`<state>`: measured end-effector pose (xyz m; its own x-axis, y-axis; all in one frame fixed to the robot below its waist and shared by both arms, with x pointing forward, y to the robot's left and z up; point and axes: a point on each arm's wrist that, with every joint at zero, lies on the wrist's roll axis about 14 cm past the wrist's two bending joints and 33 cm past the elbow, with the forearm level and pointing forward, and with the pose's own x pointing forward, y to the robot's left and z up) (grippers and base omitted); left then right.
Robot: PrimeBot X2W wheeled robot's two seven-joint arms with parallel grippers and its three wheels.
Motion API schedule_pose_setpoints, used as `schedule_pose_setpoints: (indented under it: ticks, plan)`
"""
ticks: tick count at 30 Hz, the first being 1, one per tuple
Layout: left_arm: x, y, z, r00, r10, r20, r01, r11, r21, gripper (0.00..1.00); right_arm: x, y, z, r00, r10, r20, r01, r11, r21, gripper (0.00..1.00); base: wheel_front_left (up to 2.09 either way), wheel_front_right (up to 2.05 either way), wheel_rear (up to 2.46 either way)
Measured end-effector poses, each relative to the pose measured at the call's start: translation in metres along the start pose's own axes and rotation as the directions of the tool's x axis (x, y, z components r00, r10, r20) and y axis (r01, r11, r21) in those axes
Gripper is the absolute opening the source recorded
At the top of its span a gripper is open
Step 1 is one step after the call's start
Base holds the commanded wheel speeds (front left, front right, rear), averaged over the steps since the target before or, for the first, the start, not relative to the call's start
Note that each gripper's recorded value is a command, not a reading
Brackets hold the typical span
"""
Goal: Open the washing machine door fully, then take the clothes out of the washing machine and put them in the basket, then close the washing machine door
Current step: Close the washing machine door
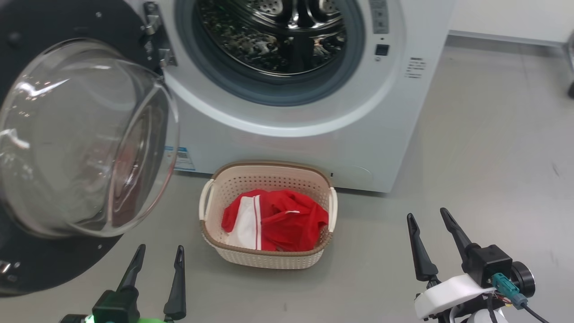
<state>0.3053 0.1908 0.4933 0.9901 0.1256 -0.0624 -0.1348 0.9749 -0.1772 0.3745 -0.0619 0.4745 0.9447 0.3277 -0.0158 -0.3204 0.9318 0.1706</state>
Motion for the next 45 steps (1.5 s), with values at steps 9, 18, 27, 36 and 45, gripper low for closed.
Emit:
schedule_pose_setpoints:
  ticks: [9, 18, 27, 36, 45]
  plan:
    - [-0.021, 0.034, 0.004, 0.992, 0.124, 0.021, -0.124, 0.992, -0.007, 1.0, 0.017, 0.039, -0.006, 0.991, 0.134, -0.018, -0.134, 0.991, -0.001, 1.0, 0.0, 0.0, 0.0]
    - [-0.043, 0.061, 0.007, 0.972, 0.231, 0.038, -0.23, 0.973, -0.015, 1.0, 0.025, 0.078, -0.012, 0.966, 0.255, -0.036, -0.255, 0.967, 0.004, 1.0, 0.0, 0.0, 0.0]
    - [-0.053, 0.075, 0.012, 0.958, 0.28, 0.061, -0.28, 0.96, -0.018, 1.0, 0.024, 0.097, -0.016, 0.948, 0.314, -0.049, -0.314, 0.949, 0.003, 1.0, 0.0, 0.0, 0.0]
    - [-0.052, 0.075, 0.011, 0.958, 0.281, 0.058, -0.281, 0.96, -0.016, 1.0, 0.024, 0.096, -0.018, 0.948, 0.313, -0.057, -0.314, 0.95, 0.005, 1.0, 0.0, 0.0, 0.0]
    - [-0.05, 0.073, 0.011, 0.959, 0.276, 0.06, -0.275, 0.961, -0.014, 0.0, 0.024, 0.094, -0.022, 0.949, 0.308, -0.065, -0.308, 0.951, 0.009, 1.0, 0.0, 0.0, 0.0]
